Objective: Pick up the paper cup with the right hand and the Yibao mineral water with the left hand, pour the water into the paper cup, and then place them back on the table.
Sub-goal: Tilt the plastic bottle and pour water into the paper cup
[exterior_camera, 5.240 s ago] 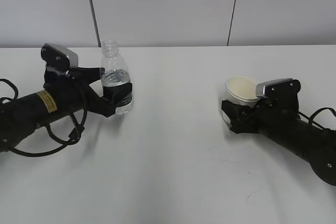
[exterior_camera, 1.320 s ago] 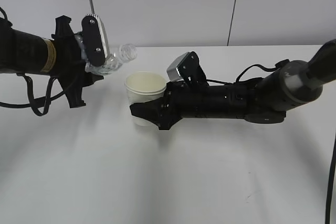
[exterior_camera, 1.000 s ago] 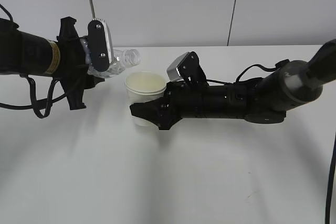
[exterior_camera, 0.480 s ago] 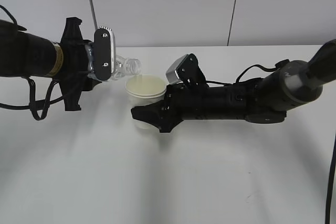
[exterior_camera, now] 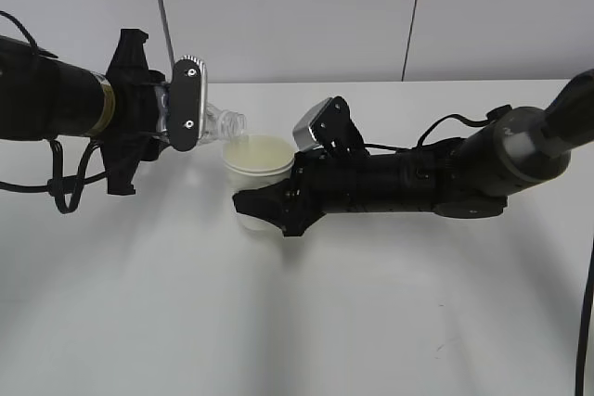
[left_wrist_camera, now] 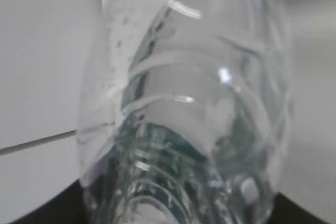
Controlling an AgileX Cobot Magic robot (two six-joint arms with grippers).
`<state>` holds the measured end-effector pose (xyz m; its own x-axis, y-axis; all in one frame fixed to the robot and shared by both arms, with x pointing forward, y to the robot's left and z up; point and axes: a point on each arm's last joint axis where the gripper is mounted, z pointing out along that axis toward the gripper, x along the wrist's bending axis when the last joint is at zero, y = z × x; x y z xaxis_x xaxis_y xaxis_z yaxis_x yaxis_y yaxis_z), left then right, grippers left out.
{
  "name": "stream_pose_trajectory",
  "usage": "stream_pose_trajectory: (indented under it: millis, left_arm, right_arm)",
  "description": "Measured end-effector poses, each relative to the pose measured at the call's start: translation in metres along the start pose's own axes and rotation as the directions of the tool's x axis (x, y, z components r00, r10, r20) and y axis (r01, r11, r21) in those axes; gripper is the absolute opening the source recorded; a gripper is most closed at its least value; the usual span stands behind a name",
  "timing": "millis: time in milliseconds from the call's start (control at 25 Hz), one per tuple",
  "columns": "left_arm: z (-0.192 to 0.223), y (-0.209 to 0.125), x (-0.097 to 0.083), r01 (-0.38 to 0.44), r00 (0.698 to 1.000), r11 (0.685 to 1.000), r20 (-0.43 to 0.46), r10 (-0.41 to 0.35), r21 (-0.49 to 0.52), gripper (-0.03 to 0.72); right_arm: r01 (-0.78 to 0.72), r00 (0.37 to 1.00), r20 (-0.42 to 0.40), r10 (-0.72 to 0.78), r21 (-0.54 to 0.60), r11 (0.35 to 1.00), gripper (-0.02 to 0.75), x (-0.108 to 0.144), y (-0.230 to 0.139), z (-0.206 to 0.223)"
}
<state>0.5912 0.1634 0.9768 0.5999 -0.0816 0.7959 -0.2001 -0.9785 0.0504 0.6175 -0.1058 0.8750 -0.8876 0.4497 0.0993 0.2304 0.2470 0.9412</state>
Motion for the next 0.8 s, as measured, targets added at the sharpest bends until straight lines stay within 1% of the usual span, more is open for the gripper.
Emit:
stream_pose_trajectory:
  millis: [160,400,640,800]
  left_arm:
    - [-0.0005,0.0043,-0.0005,-0.019,1.0,1.0,-0.002,0.019,-0.005,0.341]
    - [-0.0008,0.0031,0.0005,-0.055,0.998,0.998,-0.015,0.055,0.027,0.34]
    - [-0.0009,0.0012,0.0013,-0.067,0.997,0.997,-0.021,0.068,0.048,0.34]
    - [-0.0009,0.0009,0.0018,-0.091,0.995,0.994,-0.026,0.092,0.053,0.34]
  right_arm:
    - [0.008,1.0,-0.008,-0.008,0.006,1.0,0.497,0.0007,-0.0006,0.0]
    - [0.01,1.0,-0.009,-0.01,0.008,1.0,0.496,0.0008,-0.0008,0.0]
    - [0.009,1.0,-0.008,-0.009,0.009,1.0,0.496,0.0007,-0.0009,0.0]
    - [0.009,1.0,-0.009,-0.009,0.01,1.0,0.496,0.0008,-0.0009,0.0]
